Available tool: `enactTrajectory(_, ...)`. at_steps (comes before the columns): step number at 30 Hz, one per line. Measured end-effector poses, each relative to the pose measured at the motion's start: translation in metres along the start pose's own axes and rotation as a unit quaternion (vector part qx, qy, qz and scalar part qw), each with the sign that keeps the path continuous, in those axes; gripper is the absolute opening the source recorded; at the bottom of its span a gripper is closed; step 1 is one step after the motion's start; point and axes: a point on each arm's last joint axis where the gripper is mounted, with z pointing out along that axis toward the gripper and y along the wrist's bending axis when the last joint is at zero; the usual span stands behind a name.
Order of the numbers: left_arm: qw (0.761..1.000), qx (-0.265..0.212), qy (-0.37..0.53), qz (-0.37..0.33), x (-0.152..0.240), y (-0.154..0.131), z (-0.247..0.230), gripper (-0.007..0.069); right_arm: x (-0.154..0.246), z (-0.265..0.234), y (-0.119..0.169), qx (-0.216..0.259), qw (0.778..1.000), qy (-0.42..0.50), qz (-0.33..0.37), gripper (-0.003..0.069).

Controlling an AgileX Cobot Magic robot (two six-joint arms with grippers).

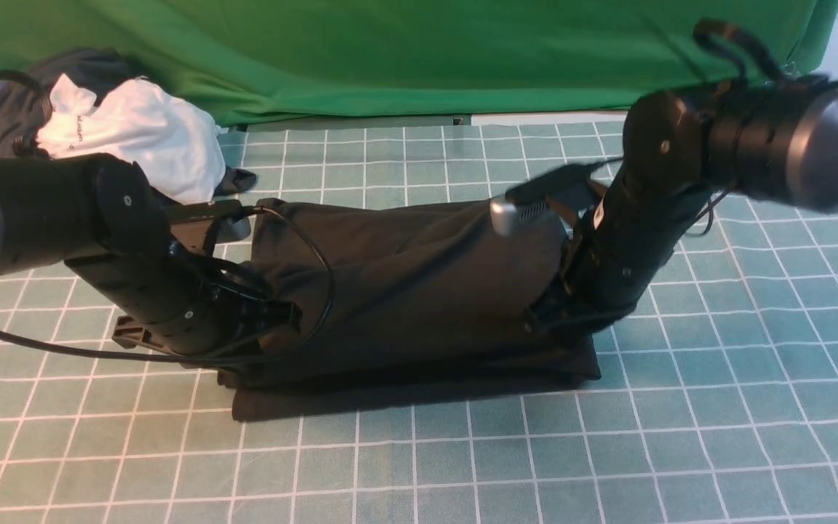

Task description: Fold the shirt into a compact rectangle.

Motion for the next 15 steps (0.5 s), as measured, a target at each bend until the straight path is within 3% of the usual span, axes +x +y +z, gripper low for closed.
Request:
enactTrajectory(8,0.999,0.001,-0.039,0.013,0.000,-0.004,-0.029,0.0011,0.002,0.002,-0.004,-0.002,1.000,0.010,0.001,-0.0004)
enactTrajectory(15,0.992,0.010,-0.119,0.037,0.011,-0.013,-0.091,0.0011,0.012,-0.068,-0.009,0.020,0.998,-0.053,-0.004,-0.0005)
